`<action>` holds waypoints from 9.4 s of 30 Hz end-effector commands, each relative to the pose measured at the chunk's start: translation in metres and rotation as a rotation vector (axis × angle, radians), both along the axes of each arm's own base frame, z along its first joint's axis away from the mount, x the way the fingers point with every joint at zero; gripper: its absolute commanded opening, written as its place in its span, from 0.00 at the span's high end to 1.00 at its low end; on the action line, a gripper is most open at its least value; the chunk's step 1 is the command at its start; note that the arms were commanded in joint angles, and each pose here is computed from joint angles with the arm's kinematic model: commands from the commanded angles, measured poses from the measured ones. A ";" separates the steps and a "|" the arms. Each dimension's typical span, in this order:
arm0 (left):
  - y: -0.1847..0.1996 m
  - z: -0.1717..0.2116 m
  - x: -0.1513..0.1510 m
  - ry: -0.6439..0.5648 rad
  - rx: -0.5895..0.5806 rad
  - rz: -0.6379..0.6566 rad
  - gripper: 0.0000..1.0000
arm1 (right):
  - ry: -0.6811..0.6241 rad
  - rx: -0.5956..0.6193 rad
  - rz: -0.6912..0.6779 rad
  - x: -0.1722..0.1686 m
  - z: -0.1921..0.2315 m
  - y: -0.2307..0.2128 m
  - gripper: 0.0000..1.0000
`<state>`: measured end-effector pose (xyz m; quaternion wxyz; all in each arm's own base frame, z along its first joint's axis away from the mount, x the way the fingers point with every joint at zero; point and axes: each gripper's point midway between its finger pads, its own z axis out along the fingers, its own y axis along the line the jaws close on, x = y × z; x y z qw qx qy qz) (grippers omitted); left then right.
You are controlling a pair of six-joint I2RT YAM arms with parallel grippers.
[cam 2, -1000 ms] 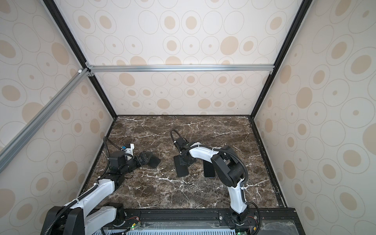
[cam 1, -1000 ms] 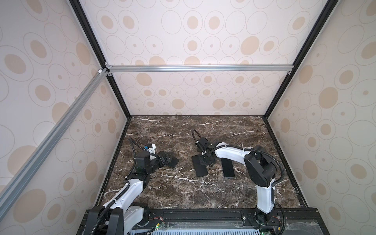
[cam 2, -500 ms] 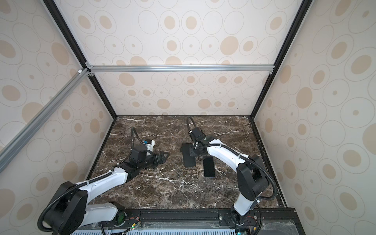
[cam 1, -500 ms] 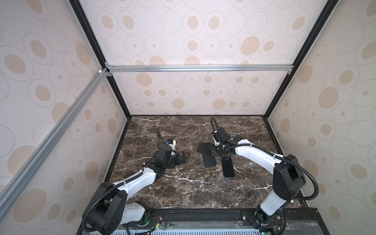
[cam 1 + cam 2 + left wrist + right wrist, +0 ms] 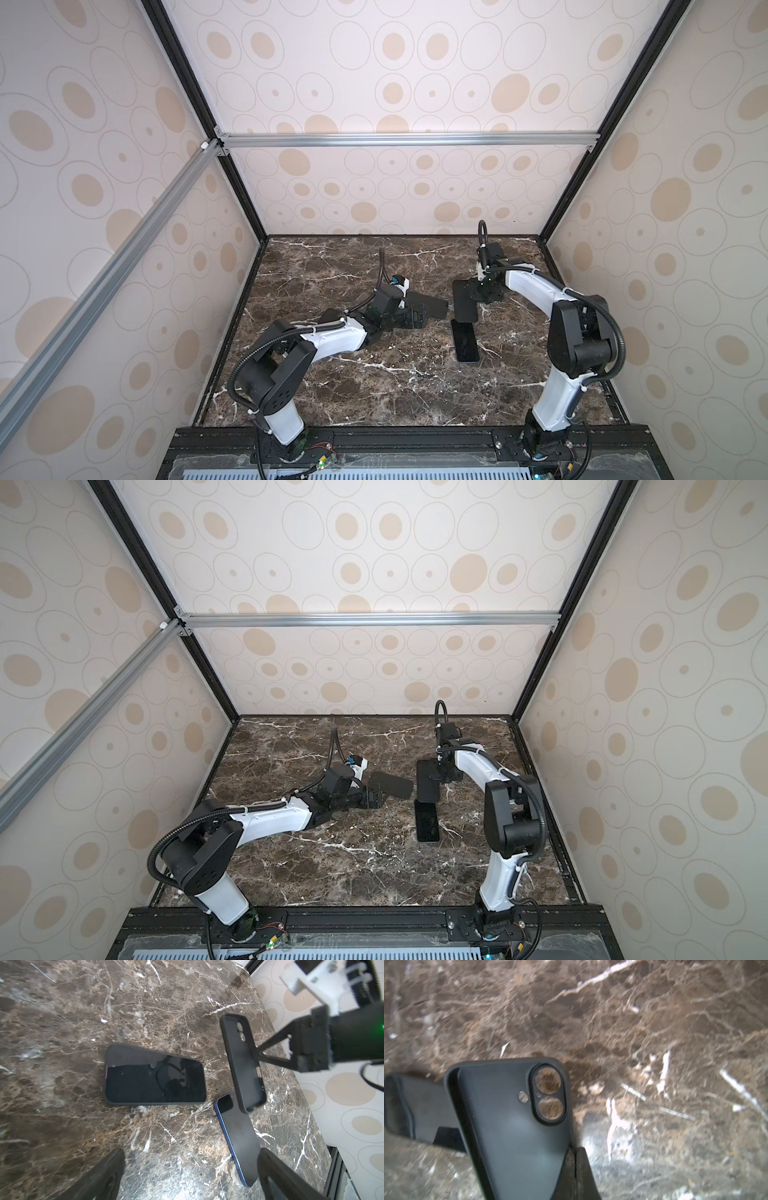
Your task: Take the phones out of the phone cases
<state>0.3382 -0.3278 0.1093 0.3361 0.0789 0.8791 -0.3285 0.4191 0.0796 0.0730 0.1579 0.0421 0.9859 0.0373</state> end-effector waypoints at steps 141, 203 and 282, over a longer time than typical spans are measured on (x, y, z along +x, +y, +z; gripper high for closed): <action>0.169 0.021 0.007 -0.032 -0.237 0.315 0.01 | 0.081 -0.138 0.856 -0.050 -0.053 0.174 0.23; 0.120 0.002 0.002 0.092 -0.275 0.303 0.01 | 0.055 0.174 0.548 -0.086 -0.021 0.196 0.24; 0.073 0.229 -0.039 -0.525 -0.372 -0.057 1.00 | -0.940 0.690 0.594 -0.143 0.280 0.184 0.22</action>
